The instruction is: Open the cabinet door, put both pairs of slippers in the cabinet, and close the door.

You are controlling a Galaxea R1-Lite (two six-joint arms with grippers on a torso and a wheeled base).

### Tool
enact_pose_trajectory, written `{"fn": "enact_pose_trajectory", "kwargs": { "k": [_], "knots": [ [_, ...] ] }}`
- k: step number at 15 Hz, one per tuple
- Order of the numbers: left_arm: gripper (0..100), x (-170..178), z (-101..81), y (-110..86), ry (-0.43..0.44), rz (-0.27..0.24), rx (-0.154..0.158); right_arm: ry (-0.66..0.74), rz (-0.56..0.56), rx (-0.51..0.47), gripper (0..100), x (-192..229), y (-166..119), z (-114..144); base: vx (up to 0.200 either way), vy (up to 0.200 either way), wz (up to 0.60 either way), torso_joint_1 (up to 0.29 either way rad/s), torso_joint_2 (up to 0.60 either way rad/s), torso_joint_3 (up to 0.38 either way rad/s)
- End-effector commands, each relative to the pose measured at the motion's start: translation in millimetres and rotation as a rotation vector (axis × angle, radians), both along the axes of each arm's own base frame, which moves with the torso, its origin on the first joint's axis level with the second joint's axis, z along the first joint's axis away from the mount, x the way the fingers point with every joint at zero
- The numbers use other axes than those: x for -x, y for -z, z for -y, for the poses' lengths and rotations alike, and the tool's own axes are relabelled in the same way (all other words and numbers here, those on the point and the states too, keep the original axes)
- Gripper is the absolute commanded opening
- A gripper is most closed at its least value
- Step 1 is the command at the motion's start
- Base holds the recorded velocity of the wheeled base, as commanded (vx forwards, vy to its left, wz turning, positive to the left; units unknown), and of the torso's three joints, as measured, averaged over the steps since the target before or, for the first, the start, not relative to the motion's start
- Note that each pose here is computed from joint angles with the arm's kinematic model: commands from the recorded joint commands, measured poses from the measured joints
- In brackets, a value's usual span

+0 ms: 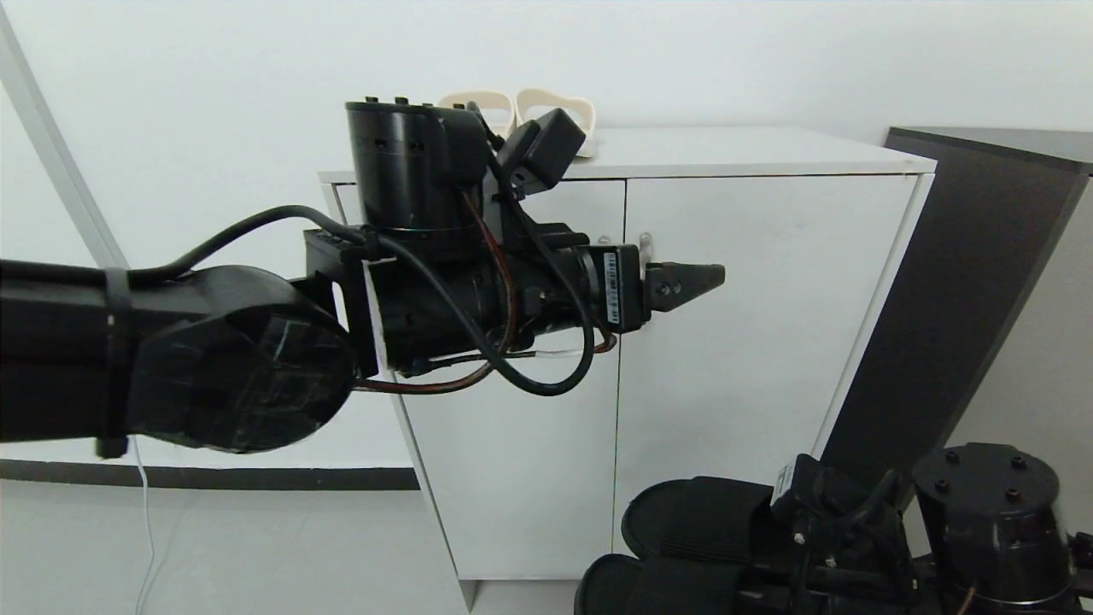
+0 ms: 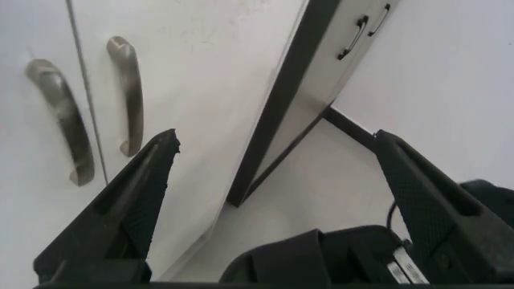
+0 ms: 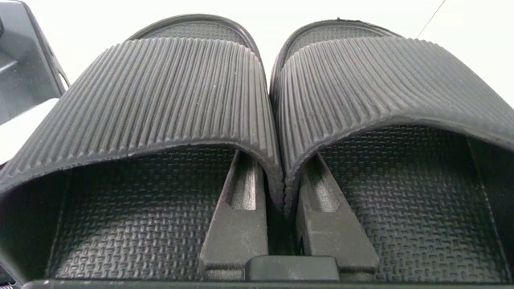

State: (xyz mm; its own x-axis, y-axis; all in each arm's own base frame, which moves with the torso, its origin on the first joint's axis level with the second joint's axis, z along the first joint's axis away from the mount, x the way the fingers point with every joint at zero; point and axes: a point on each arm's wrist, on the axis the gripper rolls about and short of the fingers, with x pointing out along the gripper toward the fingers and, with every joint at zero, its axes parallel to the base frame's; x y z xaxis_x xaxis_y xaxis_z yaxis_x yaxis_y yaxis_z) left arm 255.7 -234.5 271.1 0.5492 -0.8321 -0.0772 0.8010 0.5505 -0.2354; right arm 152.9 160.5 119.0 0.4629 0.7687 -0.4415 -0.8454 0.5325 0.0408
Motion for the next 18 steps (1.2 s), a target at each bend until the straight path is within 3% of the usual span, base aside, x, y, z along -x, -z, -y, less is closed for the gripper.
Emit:
{"fn": "enact_pose_trajectory", "kwargs": {
  "k": [1,3,6,12,18],
  "knots": [
    [100,-14.8,12.4,17.6,-0.005,-0.034,-0.029,-0.001,-0.006,0.006,0,0.3,1.8,0.1,0.0,0.0,0.0,0.0,0.0,0.0],
    [100,-24.9,14.6,23.0,-0.015,-0.043,-0.031,-0.001,-0.007,0.007,0,0.0,2.4,-0.2,0.0,0.0,0.0,0.0,0.0,0.0],
    [100,-38.7,16.3,21.6,-0.036,-0.061,0.001,-0.001,-0.007,0.007,0,0.3,2.4,0.1,0.0,0.0,0.0,0.0,0.0,0.0],
    [100,-61.7,9.1,28.9,-0.058,-0.073,-0.002,-0.003,-0.009,0.01,0,0.5,3.2,0.2,0.0,0.0,0.0,0.0,0.0,0.0],
    [100,-80.5,20.7,38.1,-0.061,-0.087,-0.003,-0.004,-0.014,0.012,0,0.5,4.2,0.2,0.0,0.0,0.0,0.0,0.0,0.0]
  ]
}}
